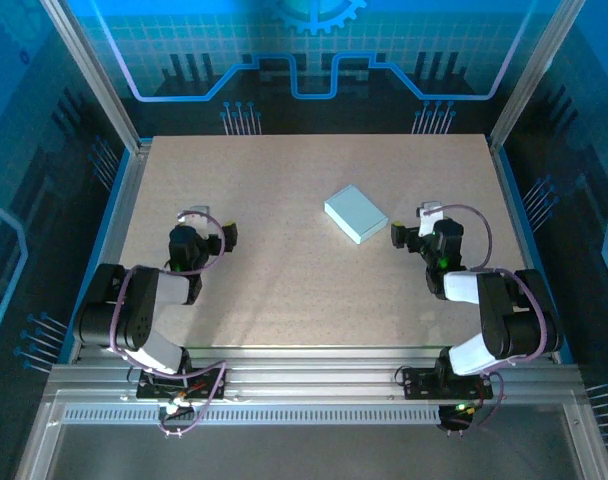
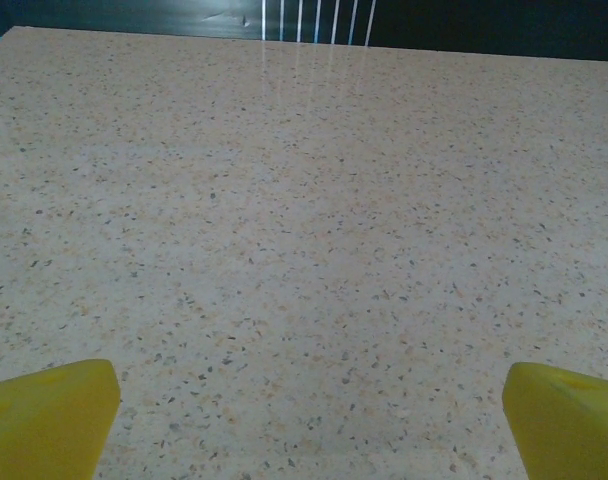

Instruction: Fold the paper box

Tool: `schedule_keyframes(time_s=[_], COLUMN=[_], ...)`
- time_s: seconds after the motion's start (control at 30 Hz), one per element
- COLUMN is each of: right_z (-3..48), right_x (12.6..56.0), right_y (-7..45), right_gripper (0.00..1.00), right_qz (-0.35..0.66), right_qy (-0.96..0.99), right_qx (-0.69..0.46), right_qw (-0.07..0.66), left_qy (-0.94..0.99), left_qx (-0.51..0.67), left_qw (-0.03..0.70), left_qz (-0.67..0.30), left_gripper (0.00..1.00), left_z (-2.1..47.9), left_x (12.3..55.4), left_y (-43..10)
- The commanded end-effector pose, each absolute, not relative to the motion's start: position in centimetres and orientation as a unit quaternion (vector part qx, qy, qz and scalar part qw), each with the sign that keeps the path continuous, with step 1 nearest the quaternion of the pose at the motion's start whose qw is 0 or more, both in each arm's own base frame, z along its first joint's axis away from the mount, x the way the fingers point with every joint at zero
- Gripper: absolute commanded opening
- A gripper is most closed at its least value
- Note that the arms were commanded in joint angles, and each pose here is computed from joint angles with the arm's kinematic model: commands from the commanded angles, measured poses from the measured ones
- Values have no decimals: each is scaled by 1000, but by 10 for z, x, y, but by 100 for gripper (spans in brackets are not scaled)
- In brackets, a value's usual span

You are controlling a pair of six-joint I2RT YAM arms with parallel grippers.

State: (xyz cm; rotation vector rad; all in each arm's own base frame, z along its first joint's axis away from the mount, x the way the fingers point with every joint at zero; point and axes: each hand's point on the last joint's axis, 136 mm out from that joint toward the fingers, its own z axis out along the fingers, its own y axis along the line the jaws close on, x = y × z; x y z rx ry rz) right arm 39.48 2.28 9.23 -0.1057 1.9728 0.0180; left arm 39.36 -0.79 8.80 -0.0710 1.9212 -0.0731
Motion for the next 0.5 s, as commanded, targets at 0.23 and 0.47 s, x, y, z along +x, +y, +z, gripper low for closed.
schedule_keyframes(time_s=[0.23, 0.47], right_z=[94, 94], right_x=[397, 397], right_y=[25, 25], right_gripper=[100, 100], right_qz=[3, 3], right_qy=[832, 832], right_qx=[-54, -54], right_qw=[552, 552], left_qy=[813, 814], left_qx=[-28, -30], left_qw=[582, 580], left_qz=[-17, -24], left_gripper=[99, 99], left_z=[95, 95], left_x=[398, 399], left_y=[-5, -4])
